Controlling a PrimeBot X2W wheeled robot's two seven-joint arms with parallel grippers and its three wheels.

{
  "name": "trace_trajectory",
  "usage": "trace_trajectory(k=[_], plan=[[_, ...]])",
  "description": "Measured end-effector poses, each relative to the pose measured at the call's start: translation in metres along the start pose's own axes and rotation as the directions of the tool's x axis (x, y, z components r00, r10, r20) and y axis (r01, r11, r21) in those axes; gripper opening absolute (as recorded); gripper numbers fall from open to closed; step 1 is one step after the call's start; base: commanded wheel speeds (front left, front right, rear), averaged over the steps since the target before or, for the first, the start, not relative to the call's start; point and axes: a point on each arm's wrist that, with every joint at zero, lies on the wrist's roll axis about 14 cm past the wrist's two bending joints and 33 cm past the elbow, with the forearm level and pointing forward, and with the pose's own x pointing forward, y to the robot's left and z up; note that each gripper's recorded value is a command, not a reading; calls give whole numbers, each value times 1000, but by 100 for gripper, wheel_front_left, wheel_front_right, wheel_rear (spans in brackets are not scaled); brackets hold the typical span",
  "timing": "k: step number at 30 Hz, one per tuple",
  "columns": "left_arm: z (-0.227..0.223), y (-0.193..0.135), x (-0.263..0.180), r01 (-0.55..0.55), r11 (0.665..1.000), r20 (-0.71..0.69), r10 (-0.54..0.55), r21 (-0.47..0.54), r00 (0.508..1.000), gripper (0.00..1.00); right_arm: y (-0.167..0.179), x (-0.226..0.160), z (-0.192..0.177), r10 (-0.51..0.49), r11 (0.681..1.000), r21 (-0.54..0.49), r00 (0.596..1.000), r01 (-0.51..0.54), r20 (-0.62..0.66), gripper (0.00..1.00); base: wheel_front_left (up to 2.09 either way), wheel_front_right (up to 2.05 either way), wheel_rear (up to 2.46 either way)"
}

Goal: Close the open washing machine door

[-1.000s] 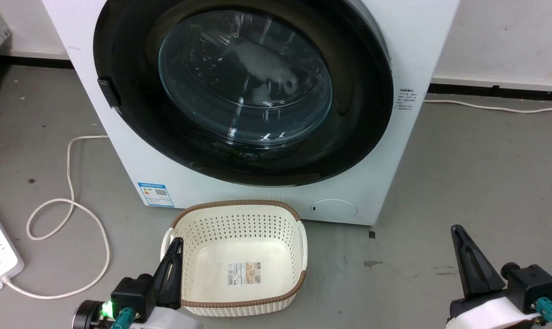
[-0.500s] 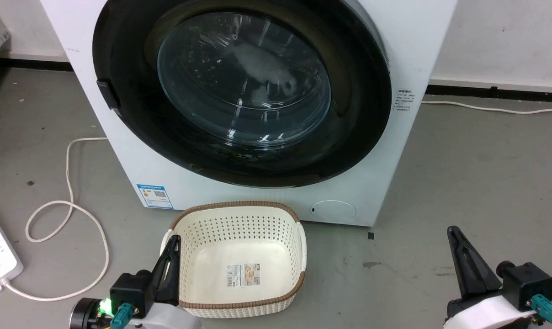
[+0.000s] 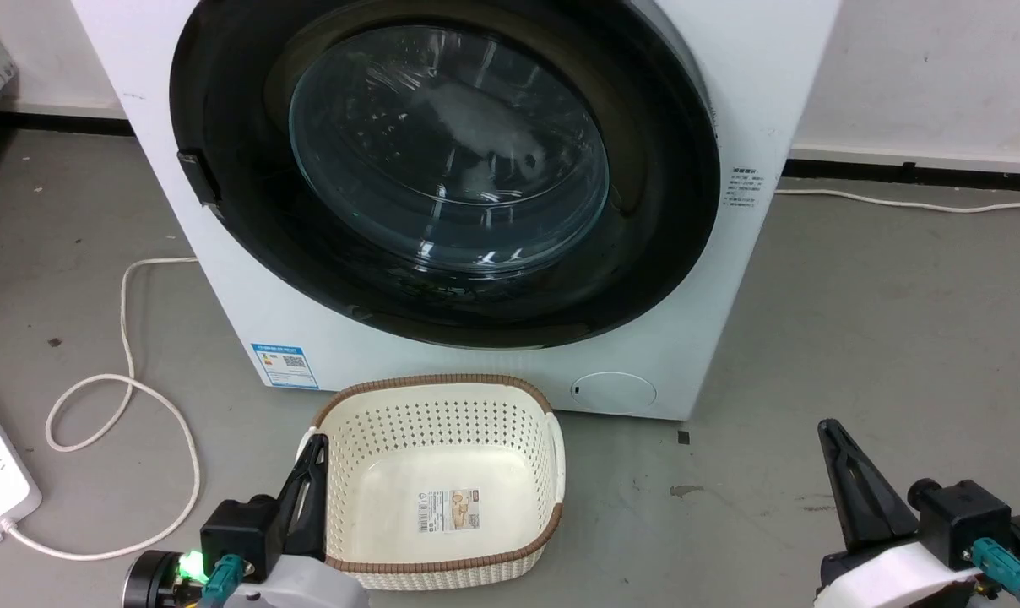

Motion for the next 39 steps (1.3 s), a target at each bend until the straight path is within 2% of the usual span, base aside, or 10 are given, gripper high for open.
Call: trace_trajectory(k=[39], plan=[[6,7,3,-35,999,-30,35,25,999,0,7,0,0,20,1000,-9,999,-21,-48,0,0,0,0]])
